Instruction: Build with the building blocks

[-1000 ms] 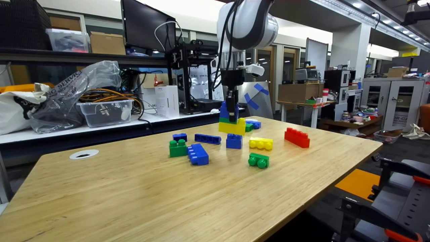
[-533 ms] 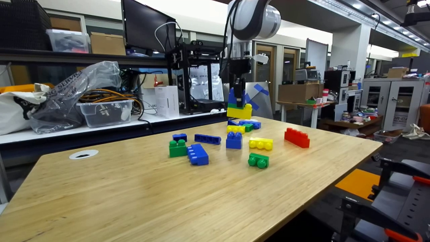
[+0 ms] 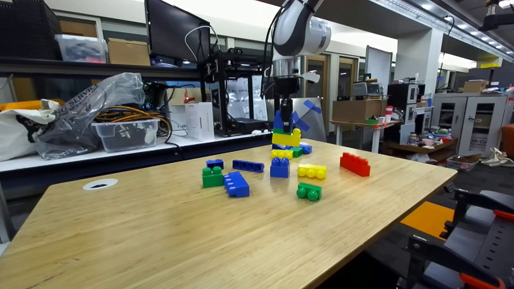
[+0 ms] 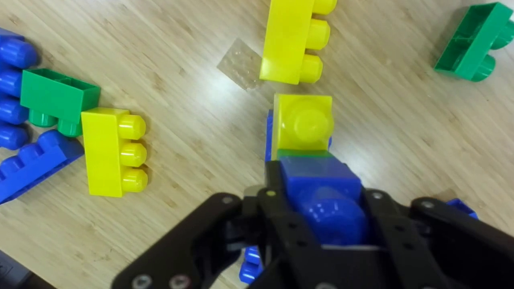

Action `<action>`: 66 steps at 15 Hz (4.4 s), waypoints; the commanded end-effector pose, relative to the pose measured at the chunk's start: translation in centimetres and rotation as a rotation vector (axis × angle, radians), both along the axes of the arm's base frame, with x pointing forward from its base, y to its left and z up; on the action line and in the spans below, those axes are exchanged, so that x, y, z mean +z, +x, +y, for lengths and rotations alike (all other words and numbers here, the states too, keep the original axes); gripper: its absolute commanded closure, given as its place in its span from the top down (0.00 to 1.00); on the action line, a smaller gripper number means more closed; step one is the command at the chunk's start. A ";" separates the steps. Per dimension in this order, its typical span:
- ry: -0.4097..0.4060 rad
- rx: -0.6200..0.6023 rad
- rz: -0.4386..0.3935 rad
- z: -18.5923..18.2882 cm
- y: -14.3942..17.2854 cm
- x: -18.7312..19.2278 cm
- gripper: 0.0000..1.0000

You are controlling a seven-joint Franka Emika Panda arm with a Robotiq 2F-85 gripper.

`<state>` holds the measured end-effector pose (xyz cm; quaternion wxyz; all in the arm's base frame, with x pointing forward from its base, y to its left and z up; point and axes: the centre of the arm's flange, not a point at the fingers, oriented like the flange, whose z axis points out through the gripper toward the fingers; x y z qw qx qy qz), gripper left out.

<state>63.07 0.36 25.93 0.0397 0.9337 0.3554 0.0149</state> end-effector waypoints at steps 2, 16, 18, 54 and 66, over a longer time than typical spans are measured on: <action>0.040 0.025 0.051 -2.1 3.2 -1.8 0.11; 0.055 0.034 0.156 -1.9 4.9 -6.1 0.11; 0.056 0.035 0.160 -1.9 4.9 -6.2 0.11; -0.024 -0.388 0.274 4.6 -0.3 -6.2 0.11; 0.010 -0.646 0.286 6.6 -2.1 -7.4 0.11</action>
